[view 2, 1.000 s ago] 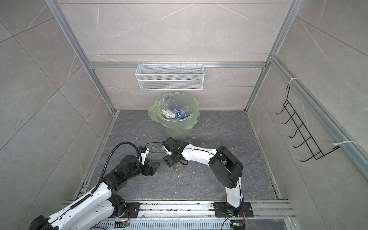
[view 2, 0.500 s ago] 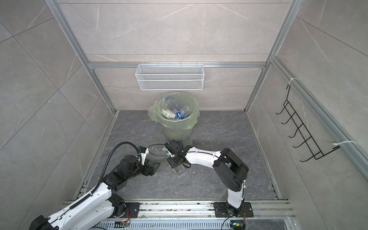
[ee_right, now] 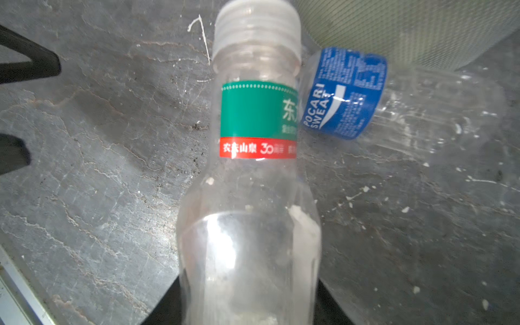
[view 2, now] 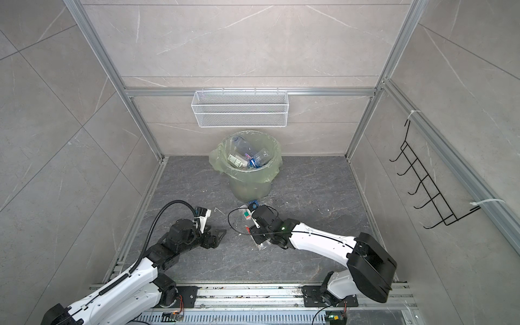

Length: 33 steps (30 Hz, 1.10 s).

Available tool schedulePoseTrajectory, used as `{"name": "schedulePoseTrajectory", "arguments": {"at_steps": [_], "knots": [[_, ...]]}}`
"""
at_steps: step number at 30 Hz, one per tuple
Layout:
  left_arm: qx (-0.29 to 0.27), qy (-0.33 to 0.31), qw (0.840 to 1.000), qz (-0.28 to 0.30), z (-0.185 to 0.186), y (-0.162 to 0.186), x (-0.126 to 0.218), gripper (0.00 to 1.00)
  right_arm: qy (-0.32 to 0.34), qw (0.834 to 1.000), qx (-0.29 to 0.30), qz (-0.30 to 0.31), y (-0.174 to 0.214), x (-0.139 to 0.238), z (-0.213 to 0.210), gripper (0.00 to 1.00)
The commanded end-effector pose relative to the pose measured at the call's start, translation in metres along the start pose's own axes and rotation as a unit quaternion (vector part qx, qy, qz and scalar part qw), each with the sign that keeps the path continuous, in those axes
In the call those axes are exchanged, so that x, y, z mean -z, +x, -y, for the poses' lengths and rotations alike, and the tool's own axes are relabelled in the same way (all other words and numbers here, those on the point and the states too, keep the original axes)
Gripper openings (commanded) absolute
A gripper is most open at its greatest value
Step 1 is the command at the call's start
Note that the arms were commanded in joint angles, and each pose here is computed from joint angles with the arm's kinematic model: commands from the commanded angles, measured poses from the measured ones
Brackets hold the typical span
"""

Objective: Throw the plastic bottles in the bin
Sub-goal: 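Close the right gripper on the green-label bottle and lift it, then carry the green-label bottle over the bin with the right gripper and release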

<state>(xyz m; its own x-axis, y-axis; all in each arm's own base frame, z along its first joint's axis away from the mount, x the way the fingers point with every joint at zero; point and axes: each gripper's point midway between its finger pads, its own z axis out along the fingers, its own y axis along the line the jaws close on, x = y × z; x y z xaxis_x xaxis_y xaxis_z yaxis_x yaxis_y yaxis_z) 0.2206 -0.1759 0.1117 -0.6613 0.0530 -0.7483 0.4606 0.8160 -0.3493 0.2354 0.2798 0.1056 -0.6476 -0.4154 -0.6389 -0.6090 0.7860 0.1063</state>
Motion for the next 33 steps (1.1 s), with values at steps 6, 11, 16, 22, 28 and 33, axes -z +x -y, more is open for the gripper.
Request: {"name": "schedulePoseTrajectory", "arguments": {"at_steps": [6, 11, 16, 22, 28, 33], "knots": [[-0.003, -0.002, 1.000, 0.008, 0.001, -0.007, -0.002, 0.90, 0.022, 0.995, -0.043, 0.084, -0.008, 0.047, 0.016, 0.47], [-0.003, -0.003, 1.000, 0.006, 0.001, -0.007, -0.003, 0.90, 0.039, 0.992, -0.055, 0.107, -0.012, 0.071, 0.025, 0.47], [-0.004, -0.003, 1.000, 0.005, 0.001, -0.007, -0.003, 0.90, 0.057, 0.986, -0.065, 0.141, -0.030, 0.100, 0.032, 0.47], [-0.004, -0.002, 1.000, 0.007, 0.001, -0.007, -0.003, 0.90, 0.090, 0.980, -0.069, 0.166, -0.078, 0.138, 0.037, 0.49], [-0.004, -0.002, 1.000, 0.009, 0.001, -0.007, -0.002, 0.90, 0.094, 0.967, -0.070, 0.224, -0.175, 0.178, 0.036, 0.48], [-0.005, 0.001, 1.000, 0.015, 0.002, -0.008, 0.000, 0.90, 0.108, 0.955, -0.104, 0.256, -0.297, 0.165, 0.070, 0.64]]}}
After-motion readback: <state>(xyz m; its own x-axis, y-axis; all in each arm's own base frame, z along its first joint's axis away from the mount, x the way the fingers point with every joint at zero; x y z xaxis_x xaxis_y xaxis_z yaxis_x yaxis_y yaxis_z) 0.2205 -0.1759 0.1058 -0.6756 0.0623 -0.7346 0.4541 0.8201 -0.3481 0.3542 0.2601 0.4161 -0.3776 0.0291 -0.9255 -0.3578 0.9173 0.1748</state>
